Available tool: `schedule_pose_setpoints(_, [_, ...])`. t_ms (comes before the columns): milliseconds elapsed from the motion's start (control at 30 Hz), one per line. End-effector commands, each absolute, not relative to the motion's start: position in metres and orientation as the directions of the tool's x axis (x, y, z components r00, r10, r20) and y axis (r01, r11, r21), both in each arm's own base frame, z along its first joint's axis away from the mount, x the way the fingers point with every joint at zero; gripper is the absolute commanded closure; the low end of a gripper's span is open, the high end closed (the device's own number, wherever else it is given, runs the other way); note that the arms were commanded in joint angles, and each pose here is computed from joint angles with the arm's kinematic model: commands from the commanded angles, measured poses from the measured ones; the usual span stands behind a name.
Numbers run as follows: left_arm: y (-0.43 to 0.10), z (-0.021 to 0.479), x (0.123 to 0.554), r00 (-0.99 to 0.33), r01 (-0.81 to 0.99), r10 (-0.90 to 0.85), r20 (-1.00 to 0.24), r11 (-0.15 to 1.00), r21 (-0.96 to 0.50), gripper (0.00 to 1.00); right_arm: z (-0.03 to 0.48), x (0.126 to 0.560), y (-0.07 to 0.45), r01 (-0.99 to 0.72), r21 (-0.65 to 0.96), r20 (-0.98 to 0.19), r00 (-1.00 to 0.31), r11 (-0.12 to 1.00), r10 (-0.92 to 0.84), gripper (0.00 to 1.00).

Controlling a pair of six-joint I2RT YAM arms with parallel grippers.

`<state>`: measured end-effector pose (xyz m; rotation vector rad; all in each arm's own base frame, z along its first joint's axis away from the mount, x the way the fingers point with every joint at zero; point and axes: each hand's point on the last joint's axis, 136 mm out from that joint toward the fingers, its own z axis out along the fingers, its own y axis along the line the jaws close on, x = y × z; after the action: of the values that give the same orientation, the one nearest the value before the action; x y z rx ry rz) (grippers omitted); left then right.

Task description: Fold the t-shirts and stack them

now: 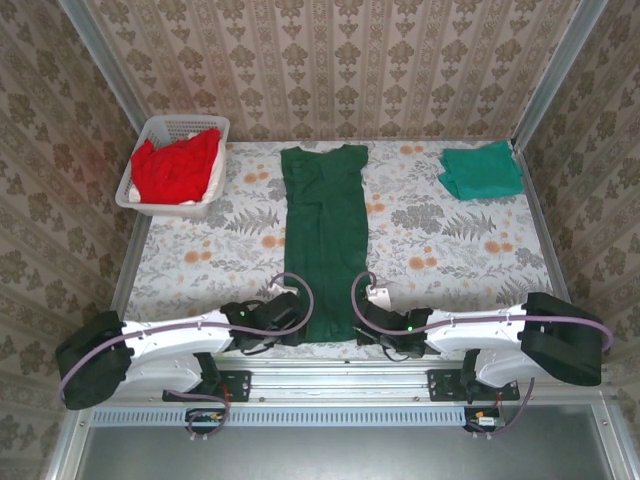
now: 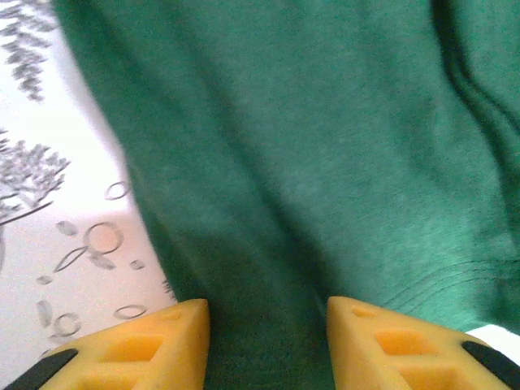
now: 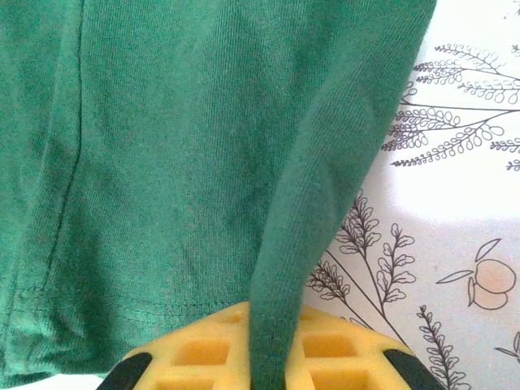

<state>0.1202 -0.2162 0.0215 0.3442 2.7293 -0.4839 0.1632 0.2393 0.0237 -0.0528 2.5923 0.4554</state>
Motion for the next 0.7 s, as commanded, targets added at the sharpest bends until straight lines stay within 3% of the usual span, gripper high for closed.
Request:
schedule_pose_setpoints(0, [-0.231, 0.023, 0.117, -0.907, 0.319, 0.185, -0.379, 0.889, -0.328, 0.66, 0.031, 0.168, 0.237, -0.126, 0.307, -0.527, -0.848, 0.943, 0.059, 0.87])
schedule_pose_setpoints(100, [-0.229, 0.025, 0.119, -0.904, 0.320, 0.188, -0.384, 0.894, -0.315, 0.93, 0.039, 0.171, 0.237, -0.134, 0.310, -0.540, -0.840, 0.941, 0.058, 0.88])
schedule_pose_setpoints(133, [-0.231, 0.029, 0.120, -0.901, 0.325, 0.185, -0.392, 0.888, -0.326, 0.98, 0.044, 0.172, 0.236, -0.135, 0.311, -0.546, -0.835, 0.941, 0.061, 0.88])
schedule_pose_setpoints(400, [-0.228, 0.084, 0.156, -0.867, 0.315, 0.093, -0.489, 0.863, -0.394, 1.00, 0.091, 0.196, 0.220, -0.076, 0.326, -0.608, -0.780, 0.942, 0.148, 0.93])
schedule_pose_setpoints(667, [-0.225, 0.117, 0.233, -0.855, 0.273, 0.009, -0.518, 0.857, -0.437, 1.00, 0.122, 0.265, 0.208, -0.006, 0.345, -0.628, -0.745, 0.939, 0.226, 0.89])
